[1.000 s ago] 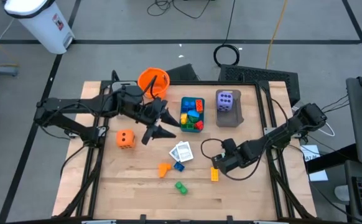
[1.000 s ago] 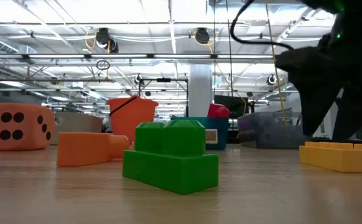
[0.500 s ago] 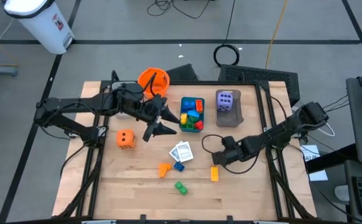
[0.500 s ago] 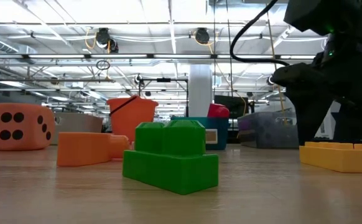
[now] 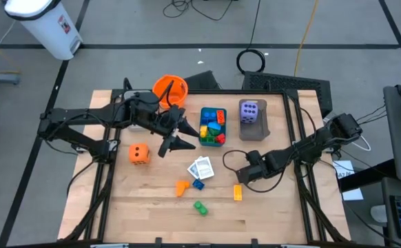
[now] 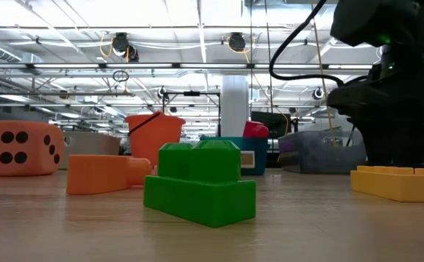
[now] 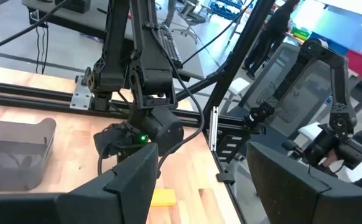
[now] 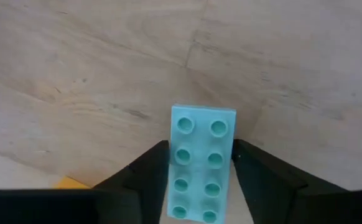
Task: Pick & Place Toys
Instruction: Put the light blue game piece into the blue bin
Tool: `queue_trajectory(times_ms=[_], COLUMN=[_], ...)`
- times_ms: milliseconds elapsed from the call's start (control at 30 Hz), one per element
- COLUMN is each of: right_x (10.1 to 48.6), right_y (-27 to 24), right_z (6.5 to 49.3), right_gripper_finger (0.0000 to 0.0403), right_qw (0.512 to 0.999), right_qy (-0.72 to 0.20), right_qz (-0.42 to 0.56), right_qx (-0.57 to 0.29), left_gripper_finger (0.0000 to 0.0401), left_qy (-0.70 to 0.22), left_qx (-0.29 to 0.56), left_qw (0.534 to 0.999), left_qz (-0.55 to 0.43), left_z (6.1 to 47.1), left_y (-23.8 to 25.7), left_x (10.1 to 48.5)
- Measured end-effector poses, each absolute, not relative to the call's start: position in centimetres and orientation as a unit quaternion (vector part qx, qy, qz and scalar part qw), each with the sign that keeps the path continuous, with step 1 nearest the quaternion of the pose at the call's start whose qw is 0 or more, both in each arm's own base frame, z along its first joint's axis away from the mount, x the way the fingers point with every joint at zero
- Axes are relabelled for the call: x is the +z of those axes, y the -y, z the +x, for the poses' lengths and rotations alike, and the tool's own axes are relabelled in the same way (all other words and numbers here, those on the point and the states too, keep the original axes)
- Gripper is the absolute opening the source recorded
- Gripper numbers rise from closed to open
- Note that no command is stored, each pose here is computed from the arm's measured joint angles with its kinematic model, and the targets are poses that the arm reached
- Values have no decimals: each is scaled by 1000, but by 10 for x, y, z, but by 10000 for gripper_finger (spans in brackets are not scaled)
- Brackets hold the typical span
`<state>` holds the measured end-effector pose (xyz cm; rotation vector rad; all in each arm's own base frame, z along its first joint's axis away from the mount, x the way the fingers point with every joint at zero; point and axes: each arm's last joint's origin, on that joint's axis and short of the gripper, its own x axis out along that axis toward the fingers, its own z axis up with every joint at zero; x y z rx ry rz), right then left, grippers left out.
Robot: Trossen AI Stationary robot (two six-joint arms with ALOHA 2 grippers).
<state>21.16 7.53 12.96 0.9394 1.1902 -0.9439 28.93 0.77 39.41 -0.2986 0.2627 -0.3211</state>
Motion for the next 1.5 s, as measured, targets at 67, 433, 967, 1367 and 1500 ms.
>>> queue_trajectory(times_ms=[67,433,967,1367,1500], right_x=[129,146,241,282,287], right_y=[-74,-57,-16,9,13], right_z=[211,208,216,252,258], right_gripper_finger=[162,133,133,133,133], right_qw=[625,636,799,860,867], right_qy=[-523,-498,-137,66,98], right_qz=[404,418,483,468,463], right_qx=[-414,-415,-331,-192,-157], left_gripper_finger=[253,253,253,253,253], left_qy=[-130,-130,-127,-163,-169], left_qx=[-159,-157,-133,-58,-56], left_qw=[968,968,971,973,977], left_qz=[-148,-147,-150,-151,-119], left_z=[289,289,289,305,319], left_y=[-8,-9,-22,-39,-42], left_x=[394,394,394,373,361])
